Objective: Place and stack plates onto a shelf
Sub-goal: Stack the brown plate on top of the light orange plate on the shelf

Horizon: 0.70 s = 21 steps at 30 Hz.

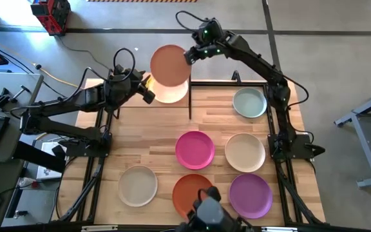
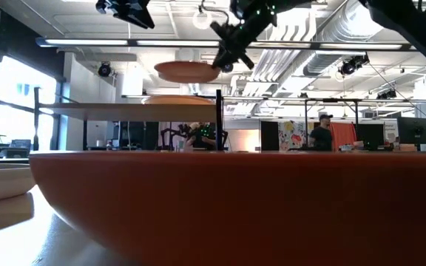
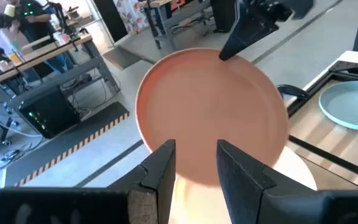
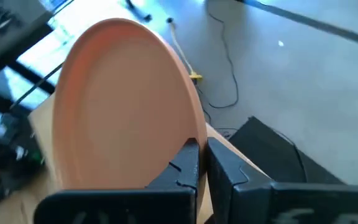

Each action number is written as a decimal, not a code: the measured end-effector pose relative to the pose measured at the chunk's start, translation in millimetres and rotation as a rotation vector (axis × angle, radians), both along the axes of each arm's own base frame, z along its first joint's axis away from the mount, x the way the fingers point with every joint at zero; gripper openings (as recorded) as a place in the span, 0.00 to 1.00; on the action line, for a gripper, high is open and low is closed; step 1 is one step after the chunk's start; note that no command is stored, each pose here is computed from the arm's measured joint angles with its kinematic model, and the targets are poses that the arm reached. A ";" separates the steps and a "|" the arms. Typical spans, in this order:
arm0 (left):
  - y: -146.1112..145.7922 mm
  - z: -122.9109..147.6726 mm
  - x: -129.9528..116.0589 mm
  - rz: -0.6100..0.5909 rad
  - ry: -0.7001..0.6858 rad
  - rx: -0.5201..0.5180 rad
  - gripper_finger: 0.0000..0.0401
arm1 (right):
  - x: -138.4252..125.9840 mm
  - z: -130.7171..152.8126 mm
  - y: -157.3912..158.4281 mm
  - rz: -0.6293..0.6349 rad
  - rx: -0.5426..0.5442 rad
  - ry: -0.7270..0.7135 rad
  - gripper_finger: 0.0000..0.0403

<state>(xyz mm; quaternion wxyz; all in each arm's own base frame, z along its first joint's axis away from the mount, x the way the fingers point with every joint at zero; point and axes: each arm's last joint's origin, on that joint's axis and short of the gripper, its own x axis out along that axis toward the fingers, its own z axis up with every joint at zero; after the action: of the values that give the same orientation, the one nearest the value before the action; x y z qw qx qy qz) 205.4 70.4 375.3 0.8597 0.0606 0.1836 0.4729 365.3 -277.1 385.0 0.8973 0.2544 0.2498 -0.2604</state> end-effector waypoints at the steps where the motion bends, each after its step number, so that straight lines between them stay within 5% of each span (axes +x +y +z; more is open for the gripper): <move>1: 0.7 -0.1 -0.2 0.004 0.000 0.000 0.26 | -0.4 -3.9 -4.7 -0.021 0.021 -0.001 0.00; 7: 5.1 -0.3 -1.8 0.023 0.003 -0.001 0.26 | 9.5 -30.8 -15.7 -0.049 0.173 -0.002 0.00; 21: 5.9 -4.2 -3.8 0.028 0.050 -0.013 0.26 | 22.0 -45.0 6.3 -0.052 0.261 0.093 0.00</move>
<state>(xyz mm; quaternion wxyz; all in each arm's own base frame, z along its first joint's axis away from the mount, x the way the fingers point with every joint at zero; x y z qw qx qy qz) 201.6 76.3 371.1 0.8486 0.0641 0.2087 0.4820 387.3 -270.8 340.1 0.8369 0.3629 0.3161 -0.2606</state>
